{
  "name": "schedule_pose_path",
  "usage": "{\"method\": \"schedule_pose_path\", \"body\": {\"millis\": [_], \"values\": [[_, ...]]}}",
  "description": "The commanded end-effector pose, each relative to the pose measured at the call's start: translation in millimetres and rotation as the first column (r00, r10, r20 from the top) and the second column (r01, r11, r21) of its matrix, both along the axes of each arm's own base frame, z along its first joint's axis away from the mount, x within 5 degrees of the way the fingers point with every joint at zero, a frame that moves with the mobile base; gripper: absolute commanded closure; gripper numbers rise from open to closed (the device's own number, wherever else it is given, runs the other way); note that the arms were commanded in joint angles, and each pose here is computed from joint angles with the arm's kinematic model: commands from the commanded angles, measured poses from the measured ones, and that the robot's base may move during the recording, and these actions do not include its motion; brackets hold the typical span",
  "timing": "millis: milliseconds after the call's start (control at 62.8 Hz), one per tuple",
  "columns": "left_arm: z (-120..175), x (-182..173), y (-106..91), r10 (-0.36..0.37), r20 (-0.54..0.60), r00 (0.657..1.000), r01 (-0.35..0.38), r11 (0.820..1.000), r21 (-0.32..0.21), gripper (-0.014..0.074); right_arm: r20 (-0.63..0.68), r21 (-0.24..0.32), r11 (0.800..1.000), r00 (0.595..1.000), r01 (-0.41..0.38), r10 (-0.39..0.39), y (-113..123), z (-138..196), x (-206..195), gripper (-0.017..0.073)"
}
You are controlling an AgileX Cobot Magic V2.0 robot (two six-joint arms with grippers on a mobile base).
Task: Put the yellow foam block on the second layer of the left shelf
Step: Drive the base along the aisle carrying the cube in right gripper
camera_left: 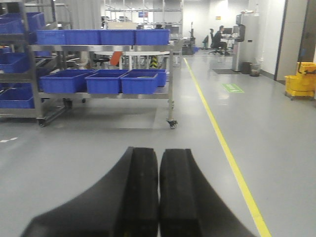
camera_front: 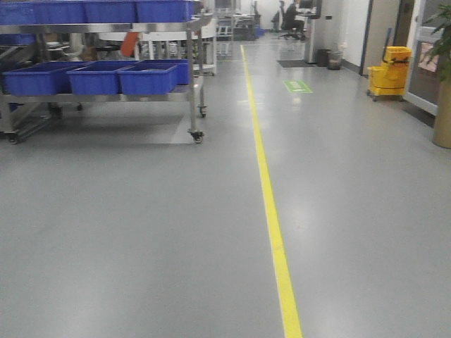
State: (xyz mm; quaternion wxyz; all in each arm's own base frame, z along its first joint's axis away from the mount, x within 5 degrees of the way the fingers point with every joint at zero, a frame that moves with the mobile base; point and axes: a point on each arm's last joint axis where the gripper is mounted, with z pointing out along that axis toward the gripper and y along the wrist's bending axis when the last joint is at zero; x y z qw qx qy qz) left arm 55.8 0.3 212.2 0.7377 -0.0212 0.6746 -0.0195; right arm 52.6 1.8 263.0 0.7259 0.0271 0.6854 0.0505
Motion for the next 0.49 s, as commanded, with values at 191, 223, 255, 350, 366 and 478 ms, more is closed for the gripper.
{"method": "schedule_pose_path", "body": {"millis": [191, 223, 255, 350, 366, 478], "values": [[-0.7, -1.1, -0.2, -0.005, 0.072, 0.997, 0.006, 1.000, -0.008, 0.0470, 0.114, -0.001, 1.000, 0.993, 0.012, -0.011, -0.7, 17.4, -1.6, 0.0055], [-0.7, -1.1, -0.2, -0.005, 0.072, 0.997, 0.006, 1.000, -0.008, 0.0470, 0.114, -0.001, 1.000, 0.993, 0.012, -0.011, -0.7, 17.4, -1.6, 0.0055], [-0.7, -1.1, -0.2, -0.005, 0.072, 0.997, 0.006, 1.000, -0.008, 0.0470, 0.114, -0.001, 1.000, 0.993, 0.012, -0.011, -0.7, 17.4, -1.6, 0.0055], [-0.7, -1.1, -0.2, -0.005, 0.072, 0.997, 0.006, 1.000, -0.008, 0.0470, 0.114, -0.001, 1.000, 0.993, 0.012, -0.011, -0.7, 17.4, -1.6, 0.0055], [-0.7, -1.1, -0.2, -0.005, 0.072, 0.997, 0.006, 1.000, -0.008, 0.0470, 0.114, -0.001, 1.000, 0.993, 0.012, -0.011, -0.7, 17.4, -1.6, 0.0055], [-0.7, -1.1, -0.2, -0.005, 0.072, 0.997, 0.006, 1.000, -0.008, 0.0470, 0.114, -0.001, 1.000, 0.993, 0.012, -0.011, -0.7, 17.4, -1.6, 0.0055]]}}
